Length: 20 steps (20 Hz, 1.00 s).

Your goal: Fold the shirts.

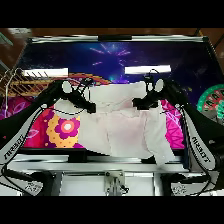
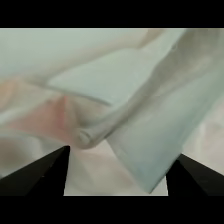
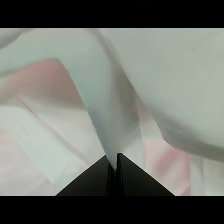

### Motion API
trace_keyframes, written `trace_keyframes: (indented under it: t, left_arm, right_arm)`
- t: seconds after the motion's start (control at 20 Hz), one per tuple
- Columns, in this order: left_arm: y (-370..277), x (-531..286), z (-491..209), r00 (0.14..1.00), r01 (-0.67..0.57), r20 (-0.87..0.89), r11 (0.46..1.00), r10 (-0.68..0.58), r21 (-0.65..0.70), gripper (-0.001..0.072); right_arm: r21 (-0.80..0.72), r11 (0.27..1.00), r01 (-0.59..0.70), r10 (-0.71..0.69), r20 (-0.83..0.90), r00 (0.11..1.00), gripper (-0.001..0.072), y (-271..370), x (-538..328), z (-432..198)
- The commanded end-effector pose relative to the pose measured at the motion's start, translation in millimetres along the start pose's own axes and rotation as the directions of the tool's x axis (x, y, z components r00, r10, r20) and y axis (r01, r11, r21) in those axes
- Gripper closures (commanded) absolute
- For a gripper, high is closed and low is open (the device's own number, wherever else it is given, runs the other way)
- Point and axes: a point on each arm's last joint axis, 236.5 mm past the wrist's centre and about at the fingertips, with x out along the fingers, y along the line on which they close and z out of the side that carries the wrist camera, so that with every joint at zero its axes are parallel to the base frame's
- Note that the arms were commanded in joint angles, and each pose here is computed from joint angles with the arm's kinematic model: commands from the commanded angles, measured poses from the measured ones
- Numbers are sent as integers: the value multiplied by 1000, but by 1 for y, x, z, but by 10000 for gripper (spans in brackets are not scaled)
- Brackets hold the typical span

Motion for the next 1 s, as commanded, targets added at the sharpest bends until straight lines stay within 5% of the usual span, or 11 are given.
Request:
trace_keyframes:
  t: [0.0,0.05,0.2,0.25,0.3,0.35,0.7,0.95]
  left_arm:
    - [12,18,14,998,-23,55,1000,24,-19,-9]
    - [15,20,17,997,-28,69,999,30,-35,-1]
    - [15,34,20,996,-7,82,995,15,-95,189]
    - [10,40,18,997,24,74,993,-15,-120,293]
    - [7,43,17,997,43,68,990,-34,-132,545]
    - [5,40,18,997,50,70,992,-42,-115,664]
    - [-9,-97,65,981,75,177,997,-80,30,665]
    - [-91,-251,52,920,252,264,953,-289,167,664]
  right_arm:
    - [-1,1000,-1,1,2,1000,651,1,0,1]
    - [-1,1000,-1,1,2,1000,651,1,0,1]
    - [0,1000,-2,2,2,1000,651,1,0,1]
    - [0,1000,-3,3,2,1000,651,1,0,1]
    - [-1,1000,-3,3,2,1000,651,1,0,0]
    - [-8,1000,-3,3,1,1000,651,1,0,0]
    - [-221,975,37,-28,43,999,651,9,-65,-12]
    - [-339,938,65,21,243,970,651,48,-192,-19]
